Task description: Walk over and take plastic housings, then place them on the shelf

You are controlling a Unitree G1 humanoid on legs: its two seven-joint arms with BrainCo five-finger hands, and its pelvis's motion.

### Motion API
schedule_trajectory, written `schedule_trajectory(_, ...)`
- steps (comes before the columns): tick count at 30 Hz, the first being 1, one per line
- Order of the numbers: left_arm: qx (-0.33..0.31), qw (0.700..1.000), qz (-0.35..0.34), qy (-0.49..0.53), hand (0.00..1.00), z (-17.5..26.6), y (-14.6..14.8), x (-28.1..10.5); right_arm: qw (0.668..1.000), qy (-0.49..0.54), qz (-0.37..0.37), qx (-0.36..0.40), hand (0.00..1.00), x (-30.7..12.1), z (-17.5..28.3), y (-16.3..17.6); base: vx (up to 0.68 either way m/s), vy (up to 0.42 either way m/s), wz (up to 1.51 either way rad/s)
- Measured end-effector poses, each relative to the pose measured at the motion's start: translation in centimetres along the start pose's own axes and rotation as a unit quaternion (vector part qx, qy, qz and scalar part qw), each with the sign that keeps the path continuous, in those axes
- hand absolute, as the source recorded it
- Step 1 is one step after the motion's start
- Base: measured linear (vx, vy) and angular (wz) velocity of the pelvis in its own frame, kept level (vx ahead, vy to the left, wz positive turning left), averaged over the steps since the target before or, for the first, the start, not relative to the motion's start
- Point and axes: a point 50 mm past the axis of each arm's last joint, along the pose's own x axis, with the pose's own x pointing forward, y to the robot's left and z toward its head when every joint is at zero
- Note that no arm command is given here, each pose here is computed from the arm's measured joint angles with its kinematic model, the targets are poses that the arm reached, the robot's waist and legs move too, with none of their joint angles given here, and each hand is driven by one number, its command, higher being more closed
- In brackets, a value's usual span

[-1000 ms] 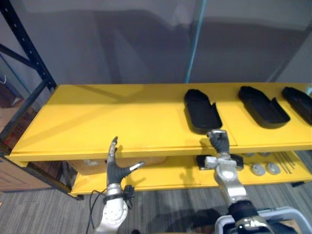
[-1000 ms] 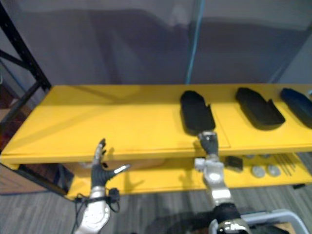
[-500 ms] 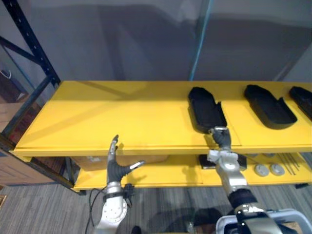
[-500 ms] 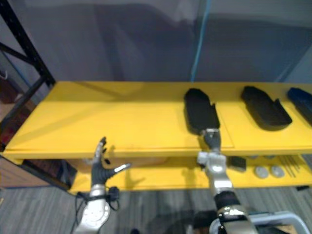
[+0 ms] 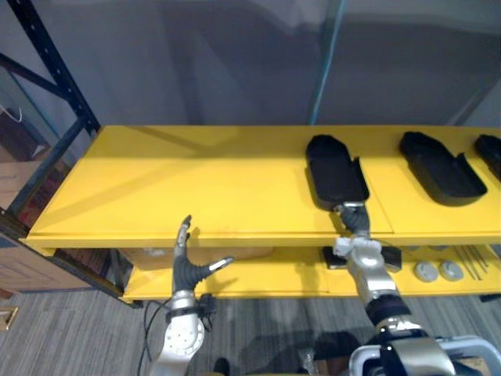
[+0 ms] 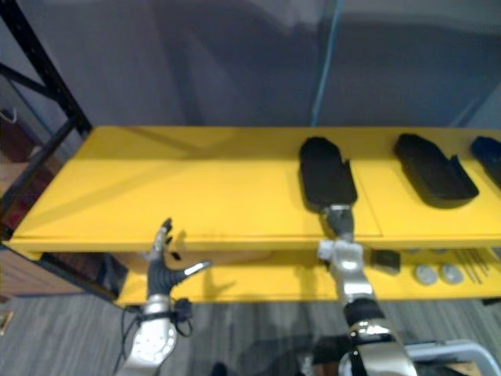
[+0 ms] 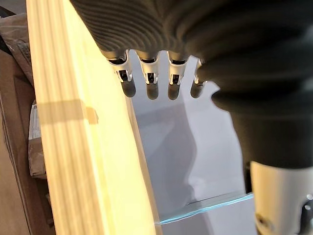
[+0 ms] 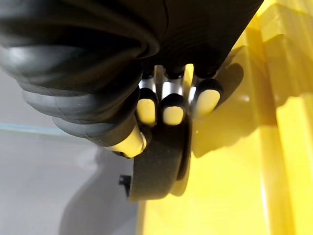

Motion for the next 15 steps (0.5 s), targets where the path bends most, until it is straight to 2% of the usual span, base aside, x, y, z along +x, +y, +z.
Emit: schedule_trajectory(15, 0.0, 1.0, -0.003, 0.007, 0.0, -0.3, -0.1, 0.1, 1.0, -0.012, -0.017, 0.003, 1.0, 2.2, 2.3, -0.7, 0.0, -0.003, 0.04)
